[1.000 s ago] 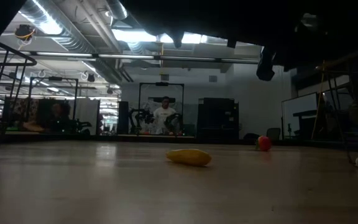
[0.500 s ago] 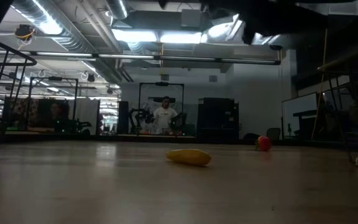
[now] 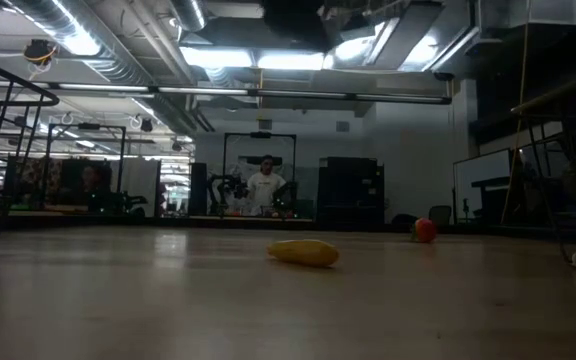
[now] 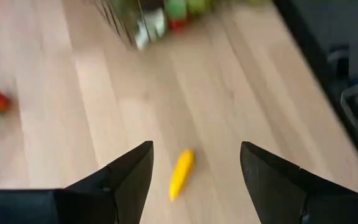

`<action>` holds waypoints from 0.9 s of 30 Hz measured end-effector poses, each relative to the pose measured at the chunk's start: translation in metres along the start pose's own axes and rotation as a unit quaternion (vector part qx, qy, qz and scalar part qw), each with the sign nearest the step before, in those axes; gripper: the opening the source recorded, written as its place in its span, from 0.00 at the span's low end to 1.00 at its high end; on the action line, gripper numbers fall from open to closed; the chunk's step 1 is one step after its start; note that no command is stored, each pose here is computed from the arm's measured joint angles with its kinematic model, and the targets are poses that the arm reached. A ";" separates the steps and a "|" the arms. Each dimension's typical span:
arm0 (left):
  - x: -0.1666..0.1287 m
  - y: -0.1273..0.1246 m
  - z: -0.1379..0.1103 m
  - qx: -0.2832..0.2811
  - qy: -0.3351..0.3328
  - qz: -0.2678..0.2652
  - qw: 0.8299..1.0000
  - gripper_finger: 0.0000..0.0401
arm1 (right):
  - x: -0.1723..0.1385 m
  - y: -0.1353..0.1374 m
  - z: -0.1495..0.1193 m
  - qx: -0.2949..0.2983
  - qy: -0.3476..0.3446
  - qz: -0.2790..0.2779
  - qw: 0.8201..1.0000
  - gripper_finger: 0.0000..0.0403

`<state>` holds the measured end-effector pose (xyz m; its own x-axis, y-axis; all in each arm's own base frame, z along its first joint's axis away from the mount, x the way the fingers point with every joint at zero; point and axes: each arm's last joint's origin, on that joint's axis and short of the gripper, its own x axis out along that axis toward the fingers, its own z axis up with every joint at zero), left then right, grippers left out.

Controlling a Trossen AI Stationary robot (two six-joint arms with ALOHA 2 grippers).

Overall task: Sort produce into baskets
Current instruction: Put the yellow chilli pepper into the right wire basket

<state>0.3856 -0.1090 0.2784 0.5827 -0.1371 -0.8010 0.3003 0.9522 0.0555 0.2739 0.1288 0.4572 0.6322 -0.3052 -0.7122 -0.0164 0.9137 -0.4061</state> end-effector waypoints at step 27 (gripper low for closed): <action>0.124 -0.008 -0.077 -0.016 0.067 0.007 0.998 0.47 | 0.055 -0.104 -0.009 0.072 0.084 0.002 0.994 0.66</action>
<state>0.3976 -0.1124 0.1328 0.4799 -0.0888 -0.8728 0.2683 0.9620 0.0496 0.3034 0.0145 0.4546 0.4941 -0.3305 -0.8041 0.0999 0.9404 -0.3251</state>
